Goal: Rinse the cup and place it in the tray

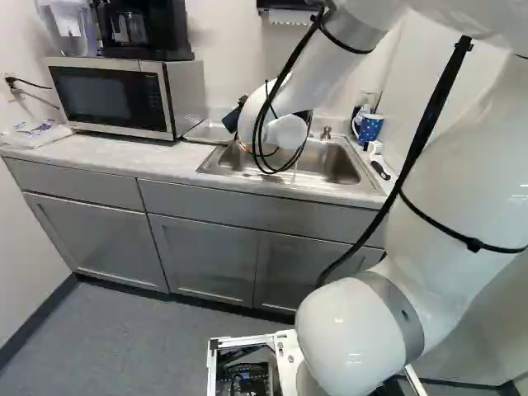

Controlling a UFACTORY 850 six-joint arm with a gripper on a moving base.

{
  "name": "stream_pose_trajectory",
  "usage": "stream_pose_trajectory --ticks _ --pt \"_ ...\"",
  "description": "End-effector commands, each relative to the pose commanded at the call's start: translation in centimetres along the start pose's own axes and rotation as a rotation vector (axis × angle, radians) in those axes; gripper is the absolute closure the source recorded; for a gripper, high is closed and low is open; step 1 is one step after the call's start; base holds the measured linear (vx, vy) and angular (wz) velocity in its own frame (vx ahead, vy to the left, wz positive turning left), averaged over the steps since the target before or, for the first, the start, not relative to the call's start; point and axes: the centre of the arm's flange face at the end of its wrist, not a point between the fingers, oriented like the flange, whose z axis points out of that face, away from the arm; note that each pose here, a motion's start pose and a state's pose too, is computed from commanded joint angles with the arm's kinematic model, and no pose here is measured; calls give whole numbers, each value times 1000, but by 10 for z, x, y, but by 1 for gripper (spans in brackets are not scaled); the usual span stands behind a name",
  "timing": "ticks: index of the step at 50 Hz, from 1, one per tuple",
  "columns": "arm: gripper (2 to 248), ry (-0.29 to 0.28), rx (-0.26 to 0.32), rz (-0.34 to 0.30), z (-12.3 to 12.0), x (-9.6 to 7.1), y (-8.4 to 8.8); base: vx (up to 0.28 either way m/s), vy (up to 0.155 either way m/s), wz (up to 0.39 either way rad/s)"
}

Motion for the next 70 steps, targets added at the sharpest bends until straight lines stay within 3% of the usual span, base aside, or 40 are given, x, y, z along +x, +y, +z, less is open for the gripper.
stream_pose_trajectory --ticks 70 --pt "127 0 0 735 0 0 0 0 0 0"
